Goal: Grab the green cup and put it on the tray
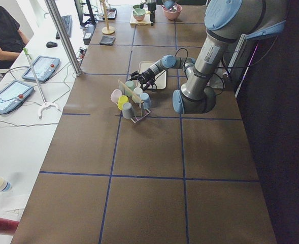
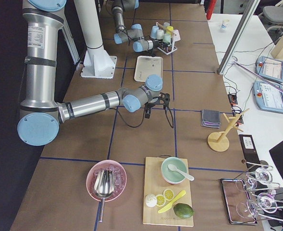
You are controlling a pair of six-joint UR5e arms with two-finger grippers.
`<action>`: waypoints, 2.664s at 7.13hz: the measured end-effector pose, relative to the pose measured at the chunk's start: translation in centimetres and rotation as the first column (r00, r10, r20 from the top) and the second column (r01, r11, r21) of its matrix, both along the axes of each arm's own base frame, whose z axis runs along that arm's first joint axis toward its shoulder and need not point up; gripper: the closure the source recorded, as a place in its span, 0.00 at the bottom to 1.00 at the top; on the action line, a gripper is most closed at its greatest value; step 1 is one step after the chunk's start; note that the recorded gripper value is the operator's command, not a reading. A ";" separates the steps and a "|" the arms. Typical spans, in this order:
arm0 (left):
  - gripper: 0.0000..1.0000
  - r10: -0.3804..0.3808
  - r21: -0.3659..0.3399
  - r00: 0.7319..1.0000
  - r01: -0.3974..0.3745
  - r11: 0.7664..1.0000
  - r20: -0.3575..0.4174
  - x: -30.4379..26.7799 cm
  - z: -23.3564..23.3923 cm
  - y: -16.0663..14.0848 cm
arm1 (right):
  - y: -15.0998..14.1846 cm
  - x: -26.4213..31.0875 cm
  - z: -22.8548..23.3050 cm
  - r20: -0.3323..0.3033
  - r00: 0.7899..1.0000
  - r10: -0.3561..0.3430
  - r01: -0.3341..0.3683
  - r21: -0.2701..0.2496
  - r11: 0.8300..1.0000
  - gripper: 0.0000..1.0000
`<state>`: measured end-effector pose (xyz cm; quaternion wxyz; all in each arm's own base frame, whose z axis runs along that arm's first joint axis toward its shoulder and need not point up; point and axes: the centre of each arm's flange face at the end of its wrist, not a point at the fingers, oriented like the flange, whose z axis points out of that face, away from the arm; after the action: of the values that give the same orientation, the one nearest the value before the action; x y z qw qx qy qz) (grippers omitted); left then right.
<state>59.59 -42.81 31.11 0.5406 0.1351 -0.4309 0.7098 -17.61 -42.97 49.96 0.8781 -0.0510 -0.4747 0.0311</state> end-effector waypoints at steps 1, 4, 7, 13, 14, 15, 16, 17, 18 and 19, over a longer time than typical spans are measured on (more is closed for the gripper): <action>0.00 0.000 -0.001 1.000 0.000 1.000 0.012 -0.1 0.6 -0.2 | 0.0 0.2 0.1 0.002 1.000 0.001 -0.001 -0.004 1.000 0.01; 0.05 0.003 -0.004 0.999 -0.002 1.000 0.032 0.1 1.3 -0.4 | 0.1 0.5 0.2 0.008 1.000 0.003 -0.003 -0.011 1.000 0.01; 0.21 -0.005 0.002 0.999 0.005 1.000 0.032 0.0 1.5 -0.5 | 0.1 0.8 0.1 0.021 1.000 0.001 -0.001 -0.021 1.000 0.01; 0.22 -0.022 0.042 0.997 0.025 0.999 -0.070 -6.0 -1.1 0.1 | -0.1 1.1 0.0 0.029 1.000 0.005 -0.004 -0.022 1.000 0.01; 0.22 -0.020 0.053 0.995 0.025 0.998 -0.100 -7.2 -2.1 0.6 | -0.1 1.1 0.0 0.029 1.000 0.005 -0.004 -0.022 1.000 0.01; 0.23 -0.017 0.065 0.991 0.026 0.998 -0.134 -8.3 -3.5 1.0 | -0.1 1.1 0.0 0.028 1.000 0.005 -0.005 -0.021 1.000 0.01; 0.23 -0.014 0.078 0.985 0.028 0.997 -0.172 -9.3 -5.1 1.4 | -0.1 1.1 0.0 0.027 1.000 0.006 -0.006 -0.022 1.000 0.01; 0.23 -0.011 0.092 0.975 0.032 0.995 -0.221 -10.4 -6.9 2.0 | -0.2 1.1 0.1 0.025 1.000 0.007 -0.006 -0.022 1.000 0.01; 0.23 -0.016 0.102 0.951 0.050 0.994 -0.308 -11.8 -9.0 2.8 | -0.2 1.1 0.2 0.024 1.000 0.007 -0.006 -0.021 1.000 0.01; 0.23 -0.046 0.080 0.889 0.093 0.992 -0.456 -13.2 -11.0 3.9 | -0.2 1.1 0.2 0.024 1.000 0.007 -0.006 -0.020 1.000 0.01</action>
<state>46.40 -38.95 20.09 0.6438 0.3083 -0.3322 0.6166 -16.52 -43.16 50.15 0.8718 -0.0586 -0.4848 0.0382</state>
